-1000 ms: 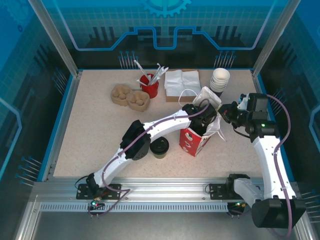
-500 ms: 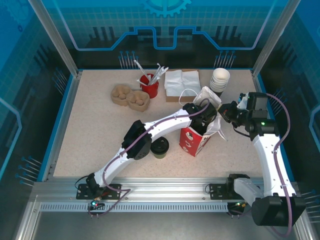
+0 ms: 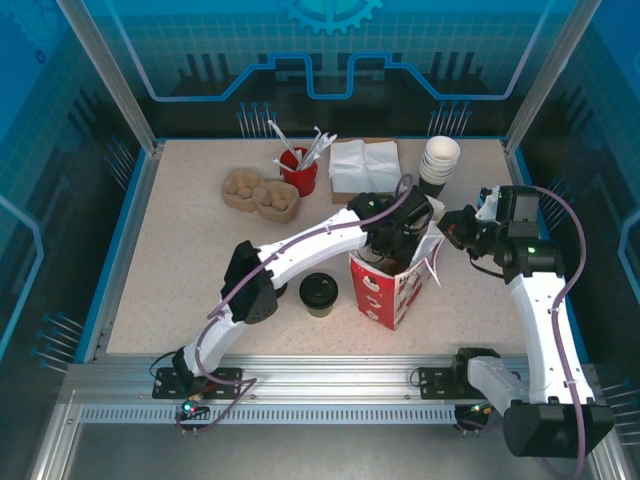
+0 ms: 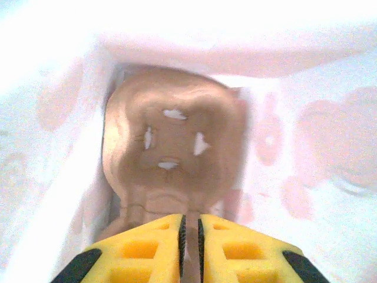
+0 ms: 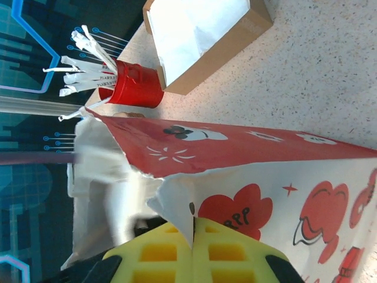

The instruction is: Pack the takeout coffee

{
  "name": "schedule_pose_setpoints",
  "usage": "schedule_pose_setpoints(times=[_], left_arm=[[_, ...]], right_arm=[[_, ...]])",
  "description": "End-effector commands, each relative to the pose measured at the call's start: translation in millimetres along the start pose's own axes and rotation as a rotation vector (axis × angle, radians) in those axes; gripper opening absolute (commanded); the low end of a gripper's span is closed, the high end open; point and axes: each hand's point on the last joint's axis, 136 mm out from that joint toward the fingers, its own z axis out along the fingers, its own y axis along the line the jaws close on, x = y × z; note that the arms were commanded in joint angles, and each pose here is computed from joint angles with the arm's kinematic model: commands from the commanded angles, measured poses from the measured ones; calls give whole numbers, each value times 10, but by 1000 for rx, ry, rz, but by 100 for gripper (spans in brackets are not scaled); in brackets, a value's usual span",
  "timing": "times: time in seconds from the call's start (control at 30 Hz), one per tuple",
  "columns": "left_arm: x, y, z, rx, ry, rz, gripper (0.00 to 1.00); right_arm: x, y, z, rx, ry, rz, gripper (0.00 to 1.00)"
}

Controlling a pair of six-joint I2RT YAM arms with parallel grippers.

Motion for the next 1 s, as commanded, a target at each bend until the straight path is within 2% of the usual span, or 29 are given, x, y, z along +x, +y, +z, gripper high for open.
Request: schedule_pose_setpoints(times=[0.0,0.23,0.6,0.7,0.8,0.97], left_arm=[[-145,-78,-367,1,-106,3,18],[-291,-157,-762,15,-215,9,18],[-509,-298,-1777,142,-432,38,21],[-524,-182,-2072,122,-502,52,23],[-504,61,-2347,75,-566,40,30],[-348,652,-2624,-5,-642,-15,39]], right_arm=[[-3,59,-121,7,-20,-48,0],[-28,75,-147,13,-29,-68,0],[-99,139,-83,-26,-17,-104,0],[-118,202,-64,-66,-1,-124,0],[-127,279,-38,-108,25,-152,0],[-145,433,57,-193,85,-216,0]])
